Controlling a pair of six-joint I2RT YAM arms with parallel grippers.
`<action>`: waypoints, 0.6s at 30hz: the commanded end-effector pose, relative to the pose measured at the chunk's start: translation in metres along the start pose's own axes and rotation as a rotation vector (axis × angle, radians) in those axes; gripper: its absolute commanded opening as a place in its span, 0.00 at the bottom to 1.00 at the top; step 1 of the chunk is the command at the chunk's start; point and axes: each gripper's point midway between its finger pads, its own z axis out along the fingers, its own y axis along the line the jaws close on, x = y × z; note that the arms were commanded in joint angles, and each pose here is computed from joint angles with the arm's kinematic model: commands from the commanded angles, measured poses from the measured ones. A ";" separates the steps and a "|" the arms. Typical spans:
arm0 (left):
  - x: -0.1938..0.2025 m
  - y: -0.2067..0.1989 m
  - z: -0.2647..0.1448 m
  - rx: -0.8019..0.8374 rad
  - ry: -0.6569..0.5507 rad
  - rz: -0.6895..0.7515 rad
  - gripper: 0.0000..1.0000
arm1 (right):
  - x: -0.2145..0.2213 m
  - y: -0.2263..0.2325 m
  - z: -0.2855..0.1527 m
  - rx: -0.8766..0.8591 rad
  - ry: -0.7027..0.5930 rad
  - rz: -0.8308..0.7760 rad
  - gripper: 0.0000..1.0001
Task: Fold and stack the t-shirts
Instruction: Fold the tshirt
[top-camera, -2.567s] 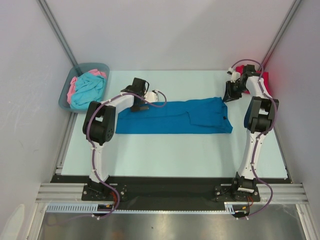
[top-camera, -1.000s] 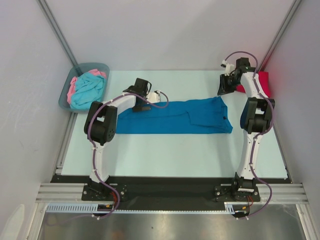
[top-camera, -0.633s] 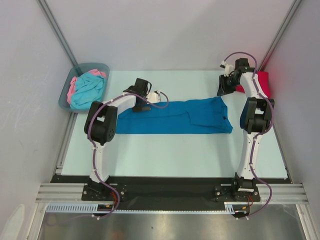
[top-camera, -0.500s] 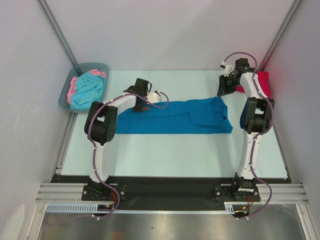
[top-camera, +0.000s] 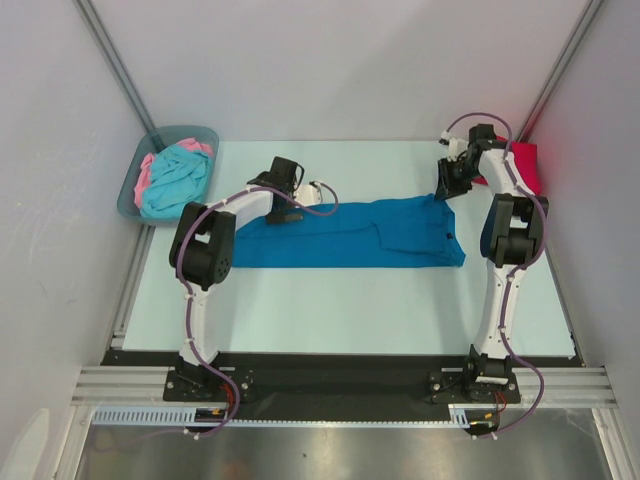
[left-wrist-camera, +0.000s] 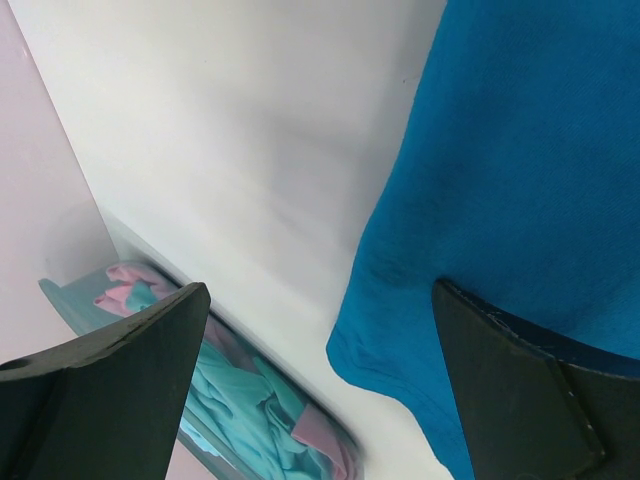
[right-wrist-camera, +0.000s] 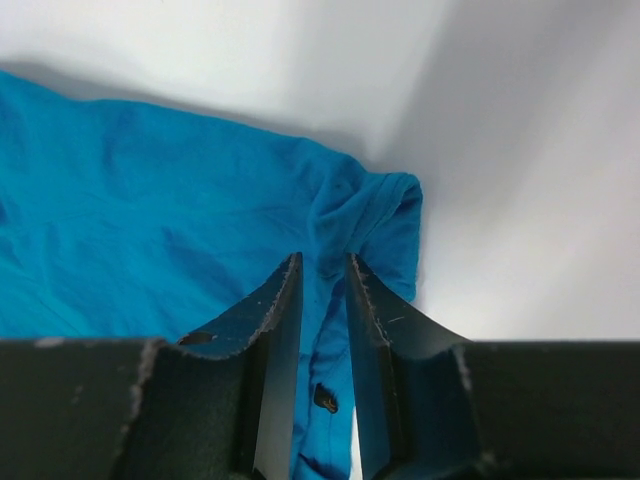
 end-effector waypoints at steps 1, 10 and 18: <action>-0.013 0.002 0.003 0.003 -0.035 -0.030 1.00 | -0.003 -0.002 -0.005 0.012 -0.015 -0.016 0.28; -0.015 0.003 0.001 0.000 -0.038 -0.026 1.00 | 0.002 -0.003 0.001 0.013 0.000 -0.018 0.15; -0.018 0.004 0.001 -0.006 -0.041 -0.022 1.00 | 0.005 -0.008 -0.002 0.044 0.004 -0.024 0.00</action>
